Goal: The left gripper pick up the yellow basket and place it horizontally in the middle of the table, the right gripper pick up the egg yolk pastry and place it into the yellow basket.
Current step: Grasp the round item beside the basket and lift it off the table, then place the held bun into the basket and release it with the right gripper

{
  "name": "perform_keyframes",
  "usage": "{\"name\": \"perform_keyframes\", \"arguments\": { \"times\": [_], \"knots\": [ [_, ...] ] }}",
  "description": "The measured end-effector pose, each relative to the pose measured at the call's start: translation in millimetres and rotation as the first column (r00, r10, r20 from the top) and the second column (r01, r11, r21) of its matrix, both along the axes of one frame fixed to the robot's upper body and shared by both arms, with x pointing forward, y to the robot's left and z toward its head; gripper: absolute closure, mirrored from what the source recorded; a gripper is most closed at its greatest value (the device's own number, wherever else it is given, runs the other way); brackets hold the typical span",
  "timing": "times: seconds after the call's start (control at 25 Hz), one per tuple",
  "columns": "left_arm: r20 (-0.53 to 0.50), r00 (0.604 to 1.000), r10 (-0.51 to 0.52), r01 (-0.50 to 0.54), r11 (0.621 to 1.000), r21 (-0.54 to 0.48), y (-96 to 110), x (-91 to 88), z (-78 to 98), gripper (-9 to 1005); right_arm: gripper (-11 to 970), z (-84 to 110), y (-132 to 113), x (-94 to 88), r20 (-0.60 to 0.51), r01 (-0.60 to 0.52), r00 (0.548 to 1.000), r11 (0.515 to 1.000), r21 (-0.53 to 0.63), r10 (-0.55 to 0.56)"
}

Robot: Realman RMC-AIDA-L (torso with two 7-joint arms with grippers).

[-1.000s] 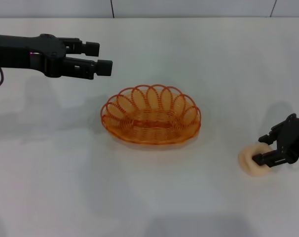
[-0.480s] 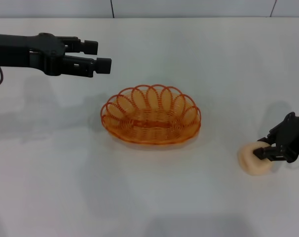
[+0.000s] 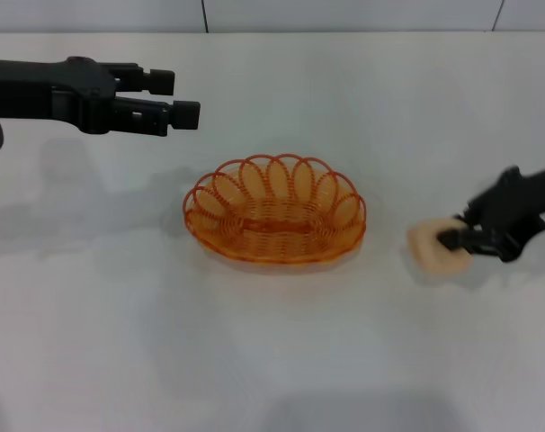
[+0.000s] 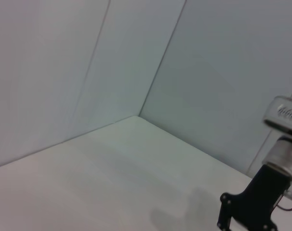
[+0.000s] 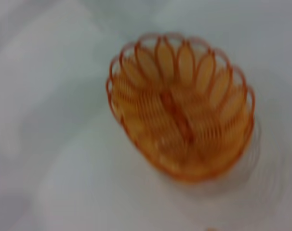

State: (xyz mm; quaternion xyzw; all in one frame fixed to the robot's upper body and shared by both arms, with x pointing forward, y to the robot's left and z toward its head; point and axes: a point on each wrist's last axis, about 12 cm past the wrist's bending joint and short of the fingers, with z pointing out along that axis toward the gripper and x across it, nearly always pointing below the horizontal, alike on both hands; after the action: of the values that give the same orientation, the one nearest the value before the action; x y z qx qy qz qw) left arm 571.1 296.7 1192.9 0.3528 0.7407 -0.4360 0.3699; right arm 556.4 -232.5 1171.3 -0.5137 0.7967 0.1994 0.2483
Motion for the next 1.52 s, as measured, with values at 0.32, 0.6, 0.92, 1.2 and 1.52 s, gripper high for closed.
{"name": "perform_keyframes", "arguments": {
  "times": [0.32, 0.6, 0.92, 1.2, 1.52],
  "knots": [
    [0.008, 1.0, 0.002, -0.002, 1.0, 0.003, 0.3, 0.6, -0.3, 109, 836, 18.1, 25.7, 3.8, 0.072, -0.069, 0.995, 0.994, 0.079, 0.063],
    [0.011, 1.0, 0.001, -0.001, 1.0, -0.004, 0.2, 0.3, 0.2, 109, 899, 20.0, 63.4, 7.6, 0.125, -0.161, 0.981, 0.984, 0.082, 0.15],
    [0.012, 1.0, -0.002, 0.002, 1.0, -0.008, -0.6, 0.0, 0.3, 109, 917, 21.1, 93.2, 12.2, 0.193, -0.206, 0.964, 0.974, 0.09, 0.185],
    [0.012, 1.0, -0.002, 0.002, 1.0, -0.008, -1.6, -0.2, -0.6, 109, 918, 14.3, 107.4, 17.5, 0.227, -0.2, 0.958, 0.974, 0.105, 0.172],
    [0.008, 1.0, -0.003, 0.003, 1.0, -0.007, -3.1, -0.4, -1.9, 109, 920, 6.2, 121.9, 19.7, 0.252, -0.206, 0.952, 0.973, 0.101, 0.175]
  ]
}}
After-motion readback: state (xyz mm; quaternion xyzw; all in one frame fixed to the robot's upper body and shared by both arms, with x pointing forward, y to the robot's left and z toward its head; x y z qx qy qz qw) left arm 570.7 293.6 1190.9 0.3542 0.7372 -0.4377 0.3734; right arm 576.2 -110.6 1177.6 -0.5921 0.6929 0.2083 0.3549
